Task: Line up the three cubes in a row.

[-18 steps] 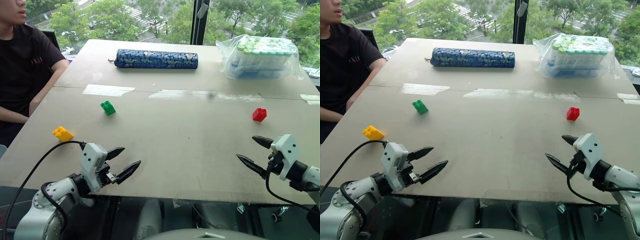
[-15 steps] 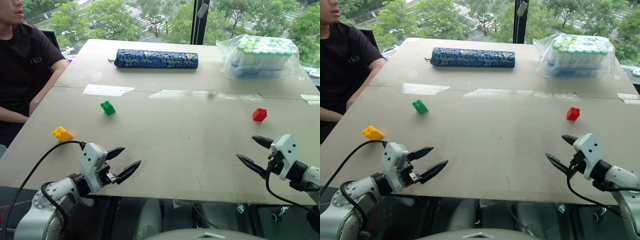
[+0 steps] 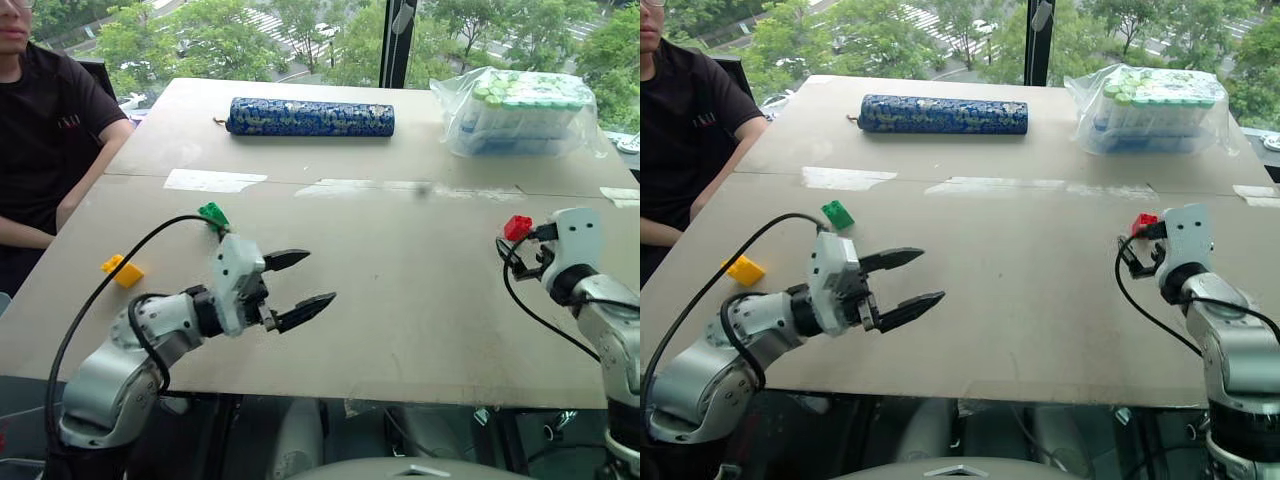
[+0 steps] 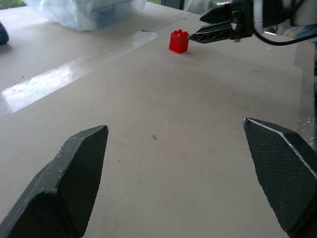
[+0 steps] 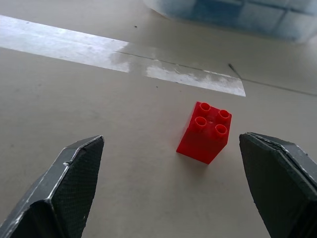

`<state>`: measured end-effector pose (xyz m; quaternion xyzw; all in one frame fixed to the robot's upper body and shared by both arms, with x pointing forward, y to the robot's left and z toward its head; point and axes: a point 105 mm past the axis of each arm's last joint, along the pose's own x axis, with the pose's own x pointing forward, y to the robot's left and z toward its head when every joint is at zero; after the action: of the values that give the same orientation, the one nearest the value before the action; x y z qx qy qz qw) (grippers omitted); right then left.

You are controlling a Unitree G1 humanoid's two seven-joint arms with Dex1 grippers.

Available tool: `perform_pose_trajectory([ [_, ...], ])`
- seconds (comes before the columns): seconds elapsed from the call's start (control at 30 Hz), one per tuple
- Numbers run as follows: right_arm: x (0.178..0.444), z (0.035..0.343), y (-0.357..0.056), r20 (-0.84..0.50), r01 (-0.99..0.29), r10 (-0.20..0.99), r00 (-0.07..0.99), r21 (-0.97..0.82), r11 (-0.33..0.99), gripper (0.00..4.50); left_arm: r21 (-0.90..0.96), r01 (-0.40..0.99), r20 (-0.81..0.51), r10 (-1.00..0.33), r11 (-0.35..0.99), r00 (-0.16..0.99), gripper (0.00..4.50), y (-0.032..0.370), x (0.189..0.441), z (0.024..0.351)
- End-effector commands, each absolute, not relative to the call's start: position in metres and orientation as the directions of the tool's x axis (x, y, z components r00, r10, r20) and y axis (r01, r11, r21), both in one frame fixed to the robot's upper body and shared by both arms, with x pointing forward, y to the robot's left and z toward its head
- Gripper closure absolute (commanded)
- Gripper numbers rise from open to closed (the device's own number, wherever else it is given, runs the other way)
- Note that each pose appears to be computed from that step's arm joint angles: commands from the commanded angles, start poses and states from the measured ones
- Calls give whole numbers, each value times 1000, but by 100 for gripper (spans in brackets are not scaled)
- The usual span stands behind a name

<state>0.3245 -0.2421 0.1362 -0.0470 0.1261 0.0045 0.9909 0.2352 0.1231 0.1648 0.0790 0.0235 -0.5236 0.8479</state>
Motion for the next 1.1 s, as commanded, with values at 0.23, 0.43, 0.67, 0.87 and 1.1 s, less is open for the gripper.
perform_pose_trajectory([
  [0.23,365,138,-258,-299,141,-133,945,4,990,0,151,912,-118,-909,381,400,4,109,229,178],
  [0.43,385,138,-257,-295,142,-137,946,-3,990,188,161,901,-111,-899,403,423,0,111,227,180],
  [0.67,392,148,-248,-225,16,-34,974,-82,997,318,158,886,-98,-886,436,453,0,113,224,181],
  [0.87,354,171,-135,-125,-765,756,643,-148,626,318,124,907,-153,-895,403,419,0,132,205,170],
  [1.1,353,160,-83,-339,-955,912,230,-259,145,318,123,899,-215,-874,419,437,0,156,198,162],
])
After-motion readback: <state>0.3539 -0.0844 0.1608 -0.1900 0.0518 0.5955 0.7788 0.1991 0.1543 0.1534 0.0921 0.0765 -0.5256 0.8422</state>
